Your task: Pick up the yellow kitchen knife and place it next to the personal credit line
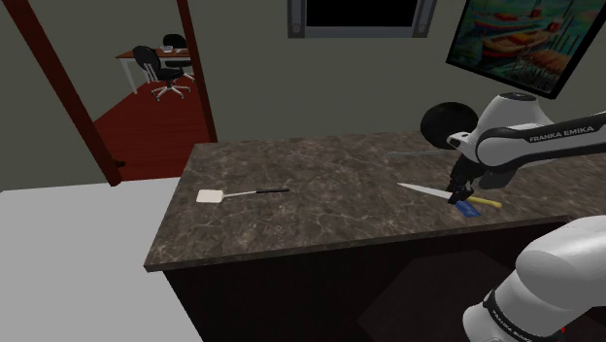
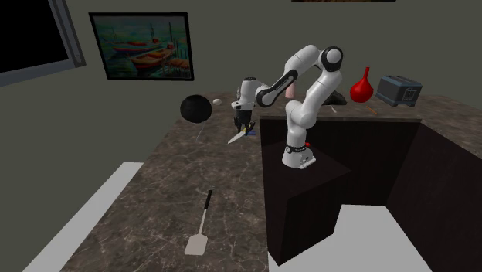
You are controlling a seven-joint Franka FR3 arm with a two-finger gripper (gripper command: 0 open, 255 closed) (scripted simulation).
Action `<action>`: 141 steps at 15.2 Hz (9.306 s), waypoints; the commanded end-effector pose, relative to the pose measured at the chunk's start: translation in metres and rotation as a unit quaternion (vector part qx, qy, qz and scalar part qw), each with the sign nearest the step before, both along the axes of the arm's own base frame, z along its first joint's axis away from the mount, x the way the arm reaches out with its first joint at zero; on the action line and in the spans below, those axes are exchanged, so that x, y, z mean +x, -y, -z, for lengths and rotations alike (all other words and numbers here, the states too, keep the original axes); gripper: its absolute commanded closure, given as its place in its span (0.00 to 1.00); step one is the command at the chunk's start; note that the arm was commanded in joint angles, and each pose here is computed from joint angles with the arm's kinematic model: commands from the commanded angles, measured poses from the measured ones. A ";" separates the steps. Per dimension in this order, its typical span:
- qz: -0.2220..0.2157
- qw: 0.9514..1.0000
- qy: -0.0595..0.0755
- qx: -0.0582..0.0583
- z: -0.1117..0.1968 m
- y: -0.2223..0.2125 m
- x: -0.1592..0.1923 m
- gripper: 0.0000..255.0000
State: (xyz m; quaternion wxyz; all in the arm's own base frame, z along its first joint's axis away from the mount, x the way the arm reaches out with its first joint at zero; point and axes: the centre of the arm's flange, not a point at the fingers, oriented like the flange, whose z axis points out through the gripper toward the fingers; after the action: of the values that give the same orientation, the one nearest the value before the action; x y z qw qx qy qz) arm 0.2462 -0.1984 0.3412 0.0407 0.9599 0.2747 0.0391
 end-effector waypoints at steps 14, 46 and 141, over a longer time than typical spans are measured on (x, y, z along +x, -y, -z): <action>0.000 1.000 0.000 0.000 -0.063 0.000 0.000 1.00; 0.000 1.000 0.000 0.000 -0.034 0.179 0.039 1.00; -0.016 0.989 -0.141 -0.030 -0.119 -0.014 0.234 1.00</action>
State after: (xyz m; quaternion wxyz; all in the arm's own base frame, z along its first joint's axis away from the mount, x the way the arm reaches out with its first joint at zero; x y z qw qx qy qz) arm 0.4799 -0.1839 0.4663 0.0299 0.9496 0.2941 -0.1046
